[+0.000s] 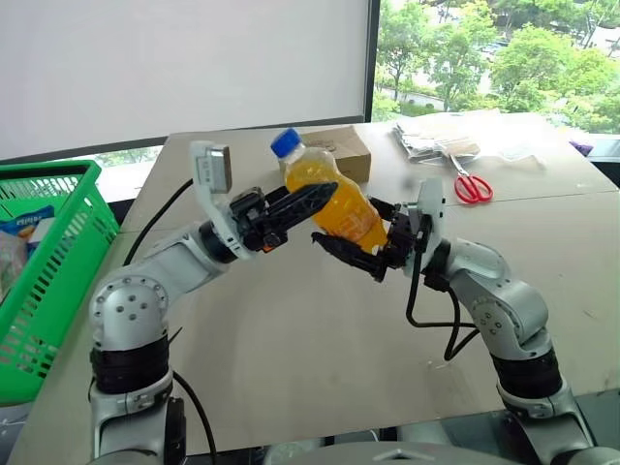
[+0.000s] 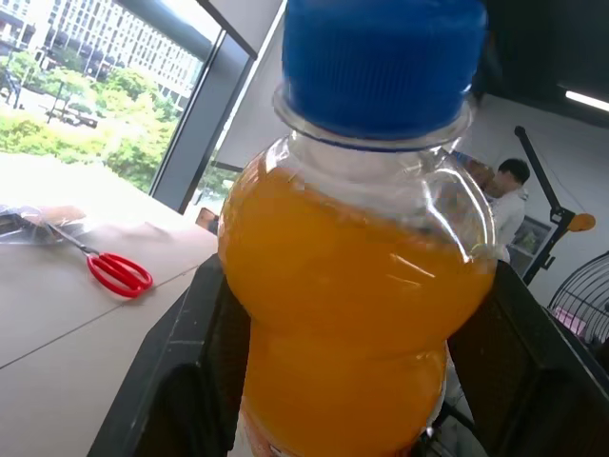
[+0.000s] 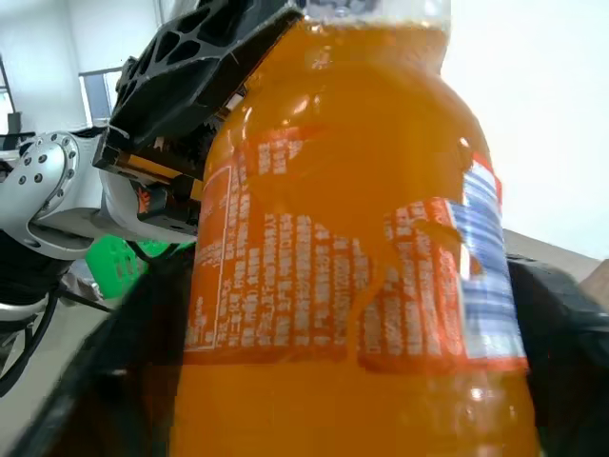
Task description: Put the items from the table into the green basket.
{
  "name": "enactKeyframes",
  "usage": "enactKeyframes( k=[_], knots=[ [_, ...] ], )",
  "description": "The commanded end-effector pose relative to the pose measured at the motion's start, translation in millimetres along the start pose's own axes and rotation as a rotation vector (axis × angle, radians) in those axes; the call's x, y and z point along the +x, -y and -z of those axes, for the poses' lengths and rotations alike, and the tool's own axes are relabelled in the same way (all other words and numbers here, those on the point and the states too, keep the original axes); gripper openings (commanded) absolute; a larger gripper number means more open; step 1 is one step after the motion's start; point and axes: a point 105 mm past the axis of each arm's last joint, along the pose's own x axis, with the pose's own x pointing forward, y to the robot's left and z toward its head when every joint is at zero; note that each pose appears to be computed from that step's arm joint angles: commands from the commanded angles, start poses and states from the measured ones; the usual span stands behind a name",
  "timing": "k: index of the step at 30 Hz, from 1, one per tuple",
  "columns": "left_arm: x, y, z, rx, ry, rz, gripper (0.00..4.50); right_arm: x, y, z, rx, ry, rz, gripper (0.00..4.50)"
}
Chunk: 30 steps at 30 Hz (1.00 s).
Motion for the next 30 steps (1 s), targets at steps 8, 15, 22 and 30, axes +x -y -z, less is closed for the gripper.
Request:
enactKeyframes(
  k=[8,15,22,30],
  knots=[
    [-16.5,-23.5,-70.4,0.306,0.077,-0.259,2.37,-15.6,15.8,-16.9,-0.002,-0.001,0.019,4.5],
    [-103.0,-80.3,-177.3,0.777,0.086,-1.036,2.37,-21.7,-0.5,-37.8,0.09,0.024,-0.149,4.5],
    [-200.7,-66.1,-237.2,1.287,0.049,-1.653,2.37,-21.4,-21.6,-45.1,0.101,0.043,-0.314,4.5],
    [-260.3,-71.8,-215.7,1.258,-0.134,-1.844,2.37,-19.1,-15.1,-43.8,0.065,0.046,-0.305,4.5]
  ],
)
